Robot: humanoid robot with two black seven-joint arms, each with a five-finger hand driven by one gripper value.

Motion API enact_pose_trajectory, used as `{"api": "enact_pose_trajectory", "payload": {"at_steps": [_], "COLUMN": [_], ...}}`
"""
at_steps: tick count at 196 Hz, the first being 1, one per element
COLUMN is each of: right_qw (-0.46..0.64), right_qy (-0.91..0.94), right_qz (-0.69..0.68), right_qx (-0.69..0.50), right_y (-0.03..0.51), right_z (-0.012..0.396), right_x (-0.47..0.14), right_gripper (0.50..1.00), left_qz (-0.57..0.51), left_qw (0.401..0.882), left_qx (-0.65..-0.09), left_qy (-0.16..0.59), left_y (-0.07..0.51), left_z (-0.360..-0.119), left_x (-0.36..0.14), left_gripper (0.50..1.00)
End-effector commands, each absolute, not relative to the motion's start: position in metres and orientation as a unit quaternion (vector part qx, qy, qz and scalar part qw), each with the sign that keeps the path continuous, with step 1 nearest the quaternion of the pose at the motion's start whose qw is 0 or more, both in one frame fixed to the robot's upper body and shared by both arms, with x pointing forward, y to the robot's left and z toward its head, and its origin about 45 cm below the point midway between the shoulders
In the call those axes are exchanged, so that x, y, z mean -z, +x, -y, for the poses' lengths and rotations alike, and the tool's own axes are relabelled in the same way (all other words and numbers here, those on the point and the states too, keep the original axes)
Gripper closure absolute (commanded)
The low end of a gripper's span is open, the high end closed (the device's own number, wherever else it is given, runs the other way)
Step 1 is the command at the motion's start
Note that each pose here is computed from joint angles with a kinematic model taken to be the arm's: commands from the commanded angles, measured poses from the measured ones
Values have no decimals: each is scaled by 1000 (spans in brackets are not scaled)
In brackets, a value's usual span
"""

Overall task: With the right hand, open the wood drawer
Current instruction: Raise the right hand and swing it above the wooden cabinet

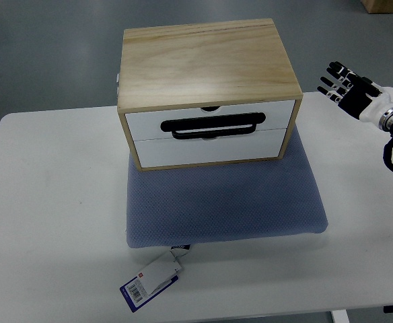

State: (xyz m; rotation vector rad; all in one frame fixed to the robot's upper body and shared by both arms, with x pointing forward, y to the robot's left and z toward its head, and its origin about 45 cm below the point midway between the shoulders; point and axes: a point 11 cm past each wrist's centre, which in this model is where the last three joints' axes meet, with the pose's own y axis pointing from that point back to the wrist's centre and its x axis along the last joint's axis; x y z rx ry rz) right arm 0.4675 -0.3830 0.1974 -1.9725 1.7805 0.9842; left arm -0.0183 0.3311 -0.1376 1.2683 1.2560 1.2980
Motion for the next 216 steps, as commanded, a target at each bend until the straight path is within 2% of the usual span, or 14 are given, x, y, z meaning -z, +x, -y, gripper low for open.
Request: {"api": "enact_pose_trajectory", "payload": {"at_steps": [1,64,95,123,126,138,173,192,194,216], "right_qw": [154,154,163,169,172,173,169,168,154,108], "right_qy": [-689,-691,-697,-707,-702,-698,-713,-729,-750,-763], "right_qz": [-620,-624,-627,-619,-627,-634,-620,-609,-596,-607], "right_qx": [-343,-332,-307,-299,-291,-285,-279,-266,-242,-193], "right_y": [468,473,468,466,464,461,462,467,472,464], "right_z": [382,387,418,420,433,443,439,434,431,458], "right_x": [-197,-210,-230,-235,-240,-244,-248,-261,-278,-306], "right_gripper": [546,544,546,546,546,546,546,546,546,548], "left_qz": [-508,-509,-509,-508,-508,-508,-509,-509,-509,-509], "left_qw": [450,451,451,451,451,451,451,451,451,451], "left_qx": [-525,-525,-524,-525,-525,-525,-525,-525,-525,-525], "left_qy": [513,512,512,513,513,513,512,512,512,512], "left_y": [-18,-17,-17,-18,-18,-18,-17,-17,-17,-17], "left_z": [-331,-331,-330,-331,-331,-331,-331,-331,-331,-331], "left_x": [138,138,138,138,138,138,138,138,138,138], "left_gripper": [500,500,500,500,500,500,500,500,500,500]}}
